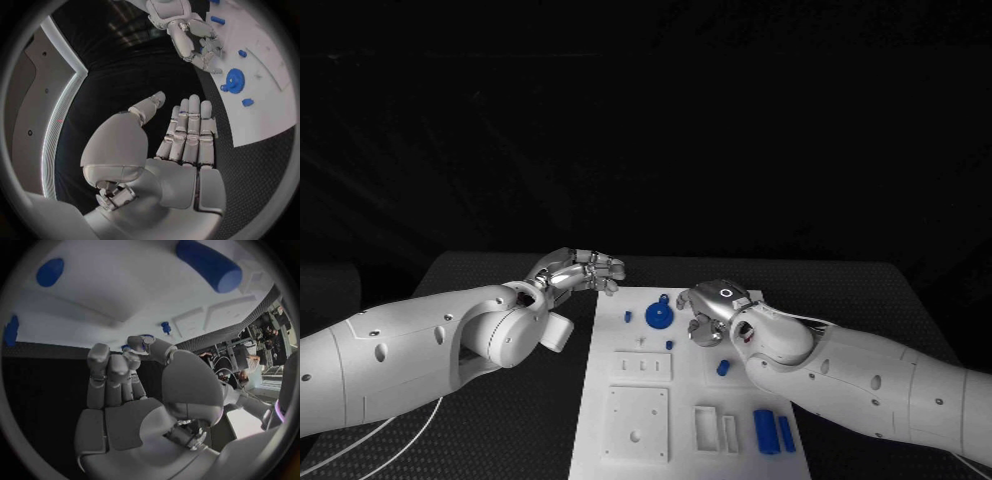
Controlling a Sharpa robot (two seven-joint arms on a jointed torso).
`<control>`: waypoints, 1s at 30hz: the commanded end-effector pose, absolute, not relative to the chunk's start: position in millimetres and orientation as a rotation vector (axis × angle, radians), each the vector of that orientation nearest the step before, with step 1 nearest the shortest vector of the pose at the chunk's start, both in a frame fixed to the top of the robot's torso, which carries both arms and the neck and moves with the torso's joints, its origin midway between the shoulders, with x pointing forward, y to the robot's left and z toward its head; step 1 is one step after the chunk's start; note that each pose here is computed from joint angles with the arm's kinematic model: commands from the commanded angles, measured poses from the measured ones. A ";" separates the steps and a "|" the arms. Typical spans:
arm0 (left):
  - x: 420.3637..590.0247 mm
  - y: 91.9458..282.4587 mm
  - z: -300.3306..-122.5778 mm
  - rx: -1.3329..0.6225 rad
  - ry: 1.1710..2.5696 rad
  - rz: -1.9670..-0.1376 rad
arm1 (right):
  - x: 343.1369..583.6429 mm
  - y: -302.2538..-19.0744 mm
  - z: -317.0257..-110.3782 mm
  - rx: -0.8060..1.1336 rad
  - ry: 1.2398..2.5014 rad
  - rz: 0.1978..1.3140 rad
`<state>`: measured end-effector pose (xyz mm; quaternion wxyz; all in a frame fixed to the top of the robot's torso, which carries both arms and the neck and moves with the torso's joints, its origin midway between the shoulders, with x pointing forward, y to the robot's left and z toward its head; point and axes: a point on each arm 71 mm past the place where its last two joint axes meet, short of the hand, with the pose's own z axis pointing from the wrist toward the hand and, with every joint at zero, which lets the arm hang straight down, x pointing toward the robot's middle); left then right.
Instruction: Assemble the parts on the task board
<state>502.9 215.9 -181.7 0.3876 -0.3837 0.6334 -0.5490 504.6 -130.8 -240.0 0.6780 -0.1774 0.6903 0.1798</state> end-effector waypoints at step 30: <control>510.3 224.7 -183.2 -0.966 1.594 -1.395 | 537.9 -289.9 -194.4 -0.031 1.661 0.621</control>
